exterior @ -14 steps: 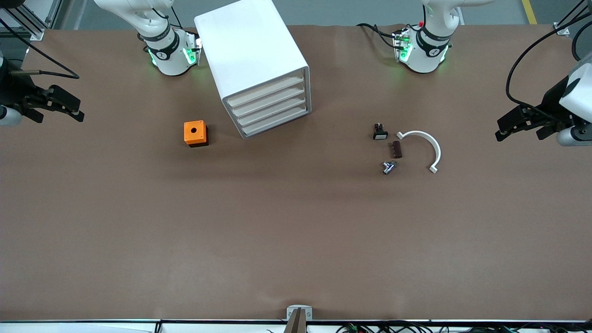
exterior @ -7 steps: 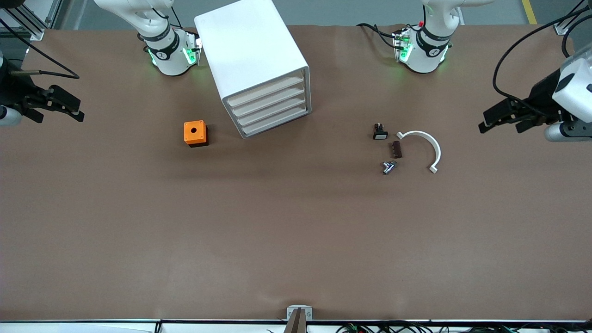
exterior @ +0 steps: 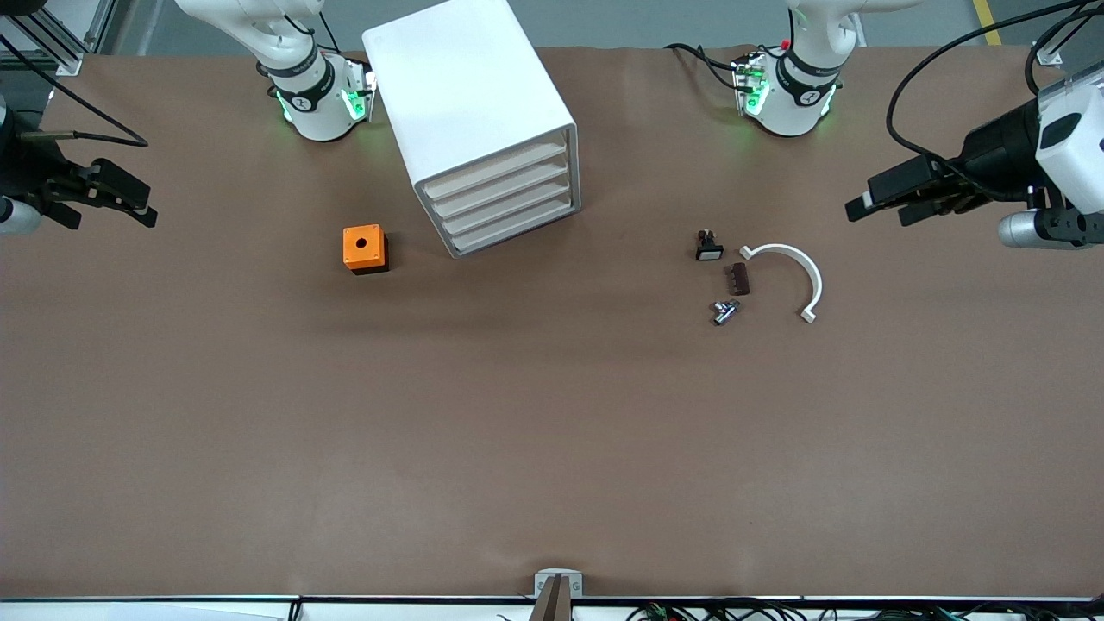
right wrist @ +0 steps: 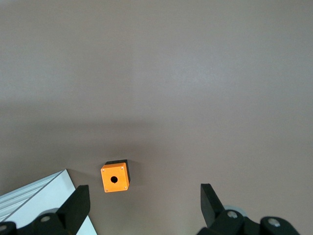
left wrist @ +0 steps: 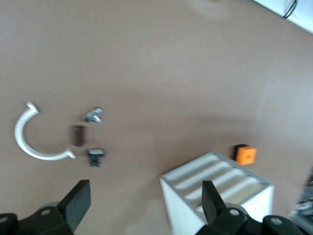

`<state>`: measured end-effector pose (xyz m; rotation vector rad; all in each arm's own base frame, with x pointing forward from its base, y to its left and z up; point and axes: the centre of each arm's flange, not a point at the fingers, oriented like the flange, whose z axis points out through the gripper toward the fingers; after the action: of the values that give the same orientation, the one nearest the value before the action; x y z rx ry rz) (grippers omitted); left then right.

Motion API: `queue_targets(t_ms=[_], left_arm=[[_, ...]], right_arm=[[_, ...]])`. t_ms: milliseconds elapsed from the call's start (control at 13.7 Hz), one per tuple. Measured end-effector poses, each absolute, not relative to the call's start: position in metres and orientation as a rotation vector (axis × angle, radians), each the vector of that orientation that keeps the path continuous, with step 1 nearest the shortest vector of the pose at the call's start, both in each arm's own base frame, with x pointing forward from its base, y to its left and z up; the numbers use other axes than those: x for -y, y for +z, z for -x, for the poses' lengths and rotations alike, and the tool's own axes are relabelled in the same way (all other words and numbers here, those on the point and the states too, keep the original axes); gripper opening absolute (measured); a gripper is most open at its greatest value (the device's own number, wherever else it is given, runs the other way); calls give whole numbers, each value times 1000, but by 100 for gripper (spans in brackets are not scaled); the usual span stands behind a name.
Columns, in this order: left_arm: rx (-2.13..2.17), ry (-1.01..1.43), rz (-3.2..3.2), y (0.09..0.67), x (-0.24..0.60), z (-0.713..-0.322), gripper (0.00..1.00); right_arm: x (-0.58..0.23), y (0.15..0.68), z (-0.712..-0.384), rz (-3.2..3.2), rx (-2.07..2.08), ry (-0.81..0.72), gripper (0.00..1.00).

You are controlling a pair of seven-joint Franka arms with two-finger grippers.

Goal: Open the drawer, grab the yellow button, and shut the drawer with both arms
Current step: 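Move the left gripper toward the white cabinet's drawer front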

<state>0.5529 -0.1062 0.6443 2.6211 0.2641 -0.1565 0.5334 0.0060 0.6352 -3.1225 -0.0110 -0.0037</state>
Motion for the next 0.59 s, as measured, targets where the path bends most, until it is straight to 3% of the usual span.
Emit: queue_targets(t_ms=[585], left_arm=[[-681, -609, -2174, 625, 203, -562, 100]], right_arm=[[-8, 635, -533, 3123, 18, -4, 100]])
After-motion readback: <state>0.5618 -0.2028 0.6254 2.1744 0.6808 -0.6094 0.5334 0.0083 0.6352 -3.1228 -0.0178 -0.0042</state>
